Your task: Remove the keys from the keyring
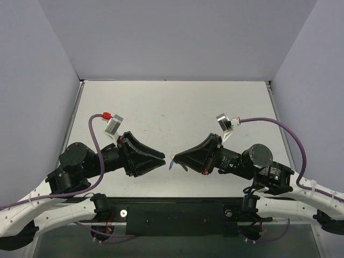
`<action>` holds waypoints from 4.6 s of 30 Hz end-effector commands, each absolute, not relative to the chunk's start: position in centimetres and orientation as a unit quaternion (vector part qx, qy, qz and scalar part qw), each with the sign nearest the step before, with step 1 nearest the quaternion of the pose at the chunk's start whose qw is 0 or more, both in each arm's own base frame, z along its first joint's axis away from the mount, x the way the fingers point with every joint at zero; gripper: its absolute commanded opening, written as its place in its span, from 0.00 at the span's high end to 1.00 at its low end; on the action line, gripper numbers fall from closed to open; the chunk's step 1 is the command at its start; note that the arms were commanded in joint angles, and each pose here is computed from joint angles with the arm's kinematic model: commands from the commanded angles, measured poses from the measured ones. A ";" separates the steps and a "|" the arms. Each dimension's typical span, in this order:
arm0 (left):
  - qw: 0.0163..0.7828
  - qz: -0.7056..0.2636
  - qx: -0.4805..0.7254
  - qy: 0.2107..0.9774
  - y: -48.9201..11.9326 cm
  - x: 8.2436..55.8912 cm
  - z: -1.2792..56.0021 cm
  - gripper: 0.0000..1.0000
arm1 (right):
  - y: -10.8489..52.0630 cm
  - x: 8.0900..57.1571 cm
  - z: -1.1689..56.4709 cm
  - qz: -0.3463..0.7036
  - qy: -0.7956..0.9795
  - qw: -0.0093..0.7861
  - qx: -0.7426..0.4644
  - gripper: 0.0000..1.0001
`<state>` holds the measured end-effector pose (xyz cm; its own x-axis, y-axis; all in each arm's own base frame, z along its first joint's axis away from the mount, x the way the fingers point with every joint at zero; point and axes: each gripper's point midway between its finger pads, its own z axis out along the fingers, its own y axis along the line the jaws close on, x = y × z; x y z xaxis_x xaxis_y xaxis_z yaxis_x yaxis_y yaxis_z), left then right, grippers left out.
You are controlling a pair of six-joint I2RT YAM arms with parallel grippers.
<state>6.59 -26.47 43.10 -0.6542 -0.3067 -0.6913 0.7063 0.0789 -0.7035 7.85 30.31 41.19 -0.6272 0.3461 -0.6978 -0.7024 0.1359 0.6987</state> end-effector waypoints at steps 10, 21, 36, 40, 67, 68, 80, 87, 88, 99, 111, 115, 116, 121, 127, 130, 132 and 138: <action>0.420 -0.687 0.141 0.576 -26.1 7.0 45.5 0.55 | 30.0 7.4 45.8 0.691 0.566 0.426 -0.144 1.00; 0.417 -0.698 0.133 0.567 -27.6 7.8 44.9 0.59 | 29.6 7.9 45.9 0.691 0.563 0.432 -0.141 1.00; 0.413 -0.702 0.138 0.563 -28.5 7.9 45.1 0.82 | 29.3 8.0 45.6 0.693 0.563 0.428 -0.143 1.00; 0.412 -0.703 0.140 0.562 -28.6 7.9 45.3 0.83 | 29.3 7.8 45.6 0.695 0.562 0.425 -0.145 1.00; 0.274 -0.585 0.344 0.681 -29.5 3.7 39.5 1.00 | 31.3 5.5 40.0 0.655 0.646 0.324 -0.220 1.00; 0.279 -0.583 0.356 0.675 -29.3 3.6 39.9 1.00 | 31.2 5.5 39.6 0.652 0.650 0.322 -0.221 1.00; 0.230 -0.514 0.422 0.711 -28.7 3.4 37.1 1.00 | 30.9 4.5 36.5 0.623 0.676 0.297 -0.258 1.00; 0.266 -0.502 0.380 0.730 -28.3 5.2 37.5 0.90 | 30.7 5.2 36.2 0.612 0.681 0.315 -0.249 1.00; 0.278 -0.505 0.373 0.727 -28.1 5.5 38.1 0.85 | 30.6 5.3 36.4 0.613 0.679 0.320 -0.248 1.00; 0.390 -0.619 0.240 0.639 -27.1 6.7 45.5 0.50 | 30.6 5.3 38.9 0.653 0.637 0.343 -0.224 1.00; 0.417 -0.725 0.151 0.527 -24.8 5.8 47.5 0.53 | 30.5 5.8 43.5 0.721 0.556 0.375 -0.173 1.00; 0.423 -0.727 0.141 0.523 -24.6 6.1 47.3 0.55 | 30.6 5.7 44.0 0.731 0.548 0.370 -0.169 1.00; 0.421 -0.727 0.142 0.523 -24.7 6.0 47.3 0.55 | 30.7 5.8 44.1 0.732 0.547 0.370 -0.167 1.00; 0.414 -0.728 0.144 0.526 -25.2 6.1 46.8 0.60 | 30.9 5.9 44.5 0.739 0.540 0.370 -0.163 1.00; 0.404 -0.738 0.140 0.522 -25.6 6.1 46.5 0.62 | 31.1 5.8 44.7 0.743 0.535 0.368 -0.164 1.00; 0.403 -0.741 0.139 0.520 -25.7 6.1 46.4 0.63 | 31.3 5.9 44.7 0.742 0.536 0.367 -0.163 1.00; 0.404 -0.739 0.140 0.521 -25.7 6.1 46.4 0.64 | 31.3 5.9 44.6 0.742 0.537 0.368 -0.163 1.00; 0.400 -0.735 0.142 0.529 -26.1 6.2 45.9 0.67 | 31.5 6.1 44.3 0.739 0.541 0.366 -0.162 1.00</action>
